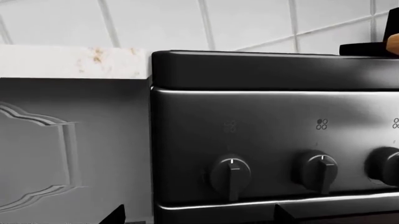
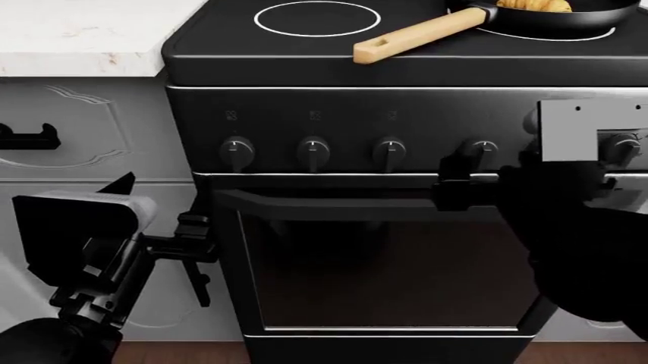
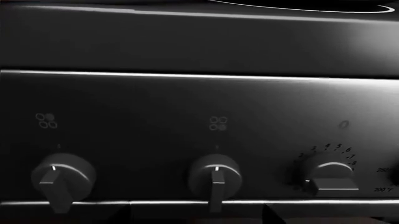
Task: Pick the croissant and place it on the pan. Then turn on the stove to warm the croissant.
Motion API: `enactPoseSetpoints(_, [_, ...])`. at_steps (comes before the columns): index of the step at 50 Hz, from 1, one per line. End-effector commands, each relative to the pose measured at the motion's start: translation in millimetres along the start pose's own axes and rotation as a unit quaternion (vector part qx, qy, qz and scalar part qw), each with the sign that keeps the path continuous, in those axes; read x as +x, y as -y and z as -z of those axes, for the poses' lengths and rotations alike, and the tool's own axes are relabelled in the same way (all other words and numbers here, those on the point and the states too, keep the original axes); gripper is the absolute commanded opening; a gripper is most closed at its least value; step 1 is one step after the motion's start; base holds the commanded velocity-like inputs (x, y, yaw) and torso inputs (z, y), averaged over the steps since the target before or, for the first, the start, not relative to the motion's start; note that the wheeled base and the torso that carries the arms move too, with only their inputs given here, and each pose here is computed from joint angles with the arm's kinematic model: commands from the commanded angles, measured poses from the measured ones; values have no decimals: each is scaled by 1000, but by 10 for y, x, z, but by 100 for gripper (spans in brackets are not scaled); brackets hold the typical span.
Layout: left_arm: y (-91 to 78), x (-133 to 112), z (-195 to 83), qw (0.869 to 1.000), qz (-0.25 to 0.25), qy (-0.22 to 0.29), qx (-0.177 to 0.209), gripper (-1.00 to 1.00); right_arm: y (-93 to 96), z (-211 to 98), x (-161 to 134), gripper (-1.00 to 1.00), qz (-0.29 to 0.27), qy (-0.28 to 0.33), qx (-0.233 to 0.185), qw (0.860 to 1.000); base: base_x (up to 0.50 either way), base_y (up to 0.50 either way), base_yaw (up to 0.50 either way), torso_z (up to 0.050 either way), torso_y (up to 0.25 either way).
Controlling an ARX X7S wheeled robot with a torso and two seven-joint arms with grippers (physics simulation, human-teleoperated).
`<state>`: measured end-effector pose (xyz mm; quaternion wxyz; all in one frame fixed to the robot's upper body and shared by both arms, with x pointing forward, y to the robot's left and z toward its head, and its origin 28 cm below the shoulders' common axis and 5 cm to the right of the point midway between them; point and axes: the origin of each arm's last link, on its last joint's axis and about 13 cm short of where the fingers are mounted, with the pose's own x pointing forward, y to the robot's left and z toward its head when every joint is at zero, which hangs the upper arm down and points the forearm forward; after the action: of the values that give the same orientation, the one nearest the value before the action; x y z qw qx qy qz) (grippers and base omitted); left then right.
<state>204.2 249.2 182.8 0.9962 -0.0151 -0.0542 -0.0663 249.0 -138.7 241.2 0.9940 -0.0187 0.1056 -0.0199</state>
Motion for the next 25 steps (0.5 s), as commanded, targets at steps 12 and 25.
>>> enactPoseSetpoints(12, [-13,7,17,1000,-1,-1,-3,100,-24,50,45,100,-3,-15,1,1000,0,0,0,0,0])
enactPoseSetpoints(25, [-23,11,14,1000,-2,0,-3,100,-40,54,90,100,-4,-20,1,1000,0,0,0,0,0])
